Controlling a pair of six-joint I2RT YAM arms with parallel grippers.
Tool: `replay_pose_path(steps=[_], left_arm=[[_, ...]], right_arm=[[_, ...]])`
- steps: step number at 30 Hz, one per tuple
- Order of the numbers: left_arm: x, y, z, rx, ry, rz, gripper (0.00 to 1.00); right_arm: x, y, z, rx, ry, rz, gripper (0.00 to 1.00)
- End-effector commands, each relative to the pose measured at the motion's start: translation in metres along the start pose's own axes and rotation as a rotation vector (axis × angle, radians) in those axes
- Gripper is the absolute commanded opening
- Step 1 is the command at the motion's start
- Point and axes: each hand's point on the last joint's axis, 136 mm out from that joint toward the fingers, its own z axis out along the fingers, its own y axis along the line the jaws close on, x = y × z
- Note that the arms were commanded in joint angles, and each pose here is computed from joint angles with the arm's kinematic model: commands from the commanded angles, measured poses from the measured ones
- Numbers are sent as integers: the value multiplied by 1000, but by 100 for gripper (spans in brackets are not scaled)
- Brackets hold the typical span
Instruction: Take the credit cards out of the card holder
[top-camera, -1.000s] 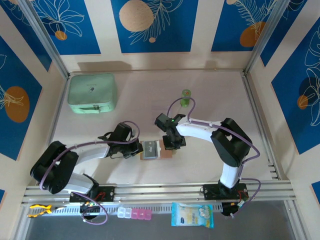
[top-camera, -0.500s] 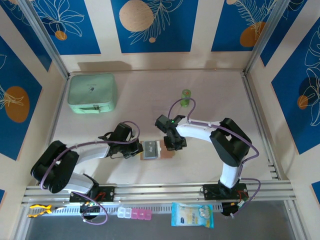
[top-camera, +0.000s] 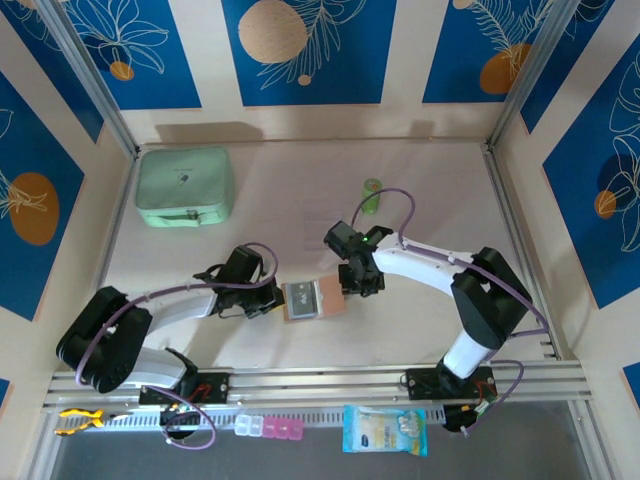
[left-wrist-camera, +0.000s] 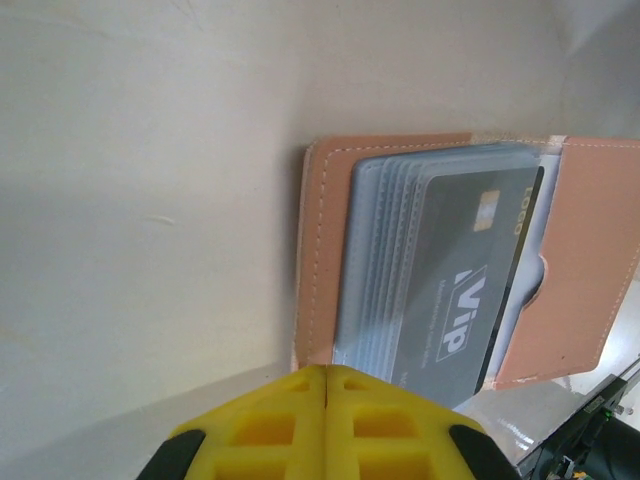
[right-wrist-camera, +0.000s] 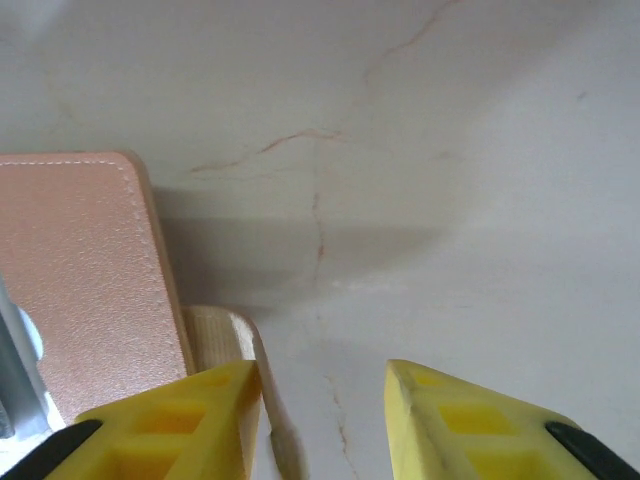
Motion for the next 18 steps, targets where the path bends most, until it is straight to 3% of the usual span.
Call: replay_pose_path(steps=[1,18], left_arm=[[2,5,-1,-22,5,9,2],[6,12,11,-44,49,-4,2]], right_arm=[[8,-19,4,43,30,28,39],[20,-35,41,125,117,48,54]])
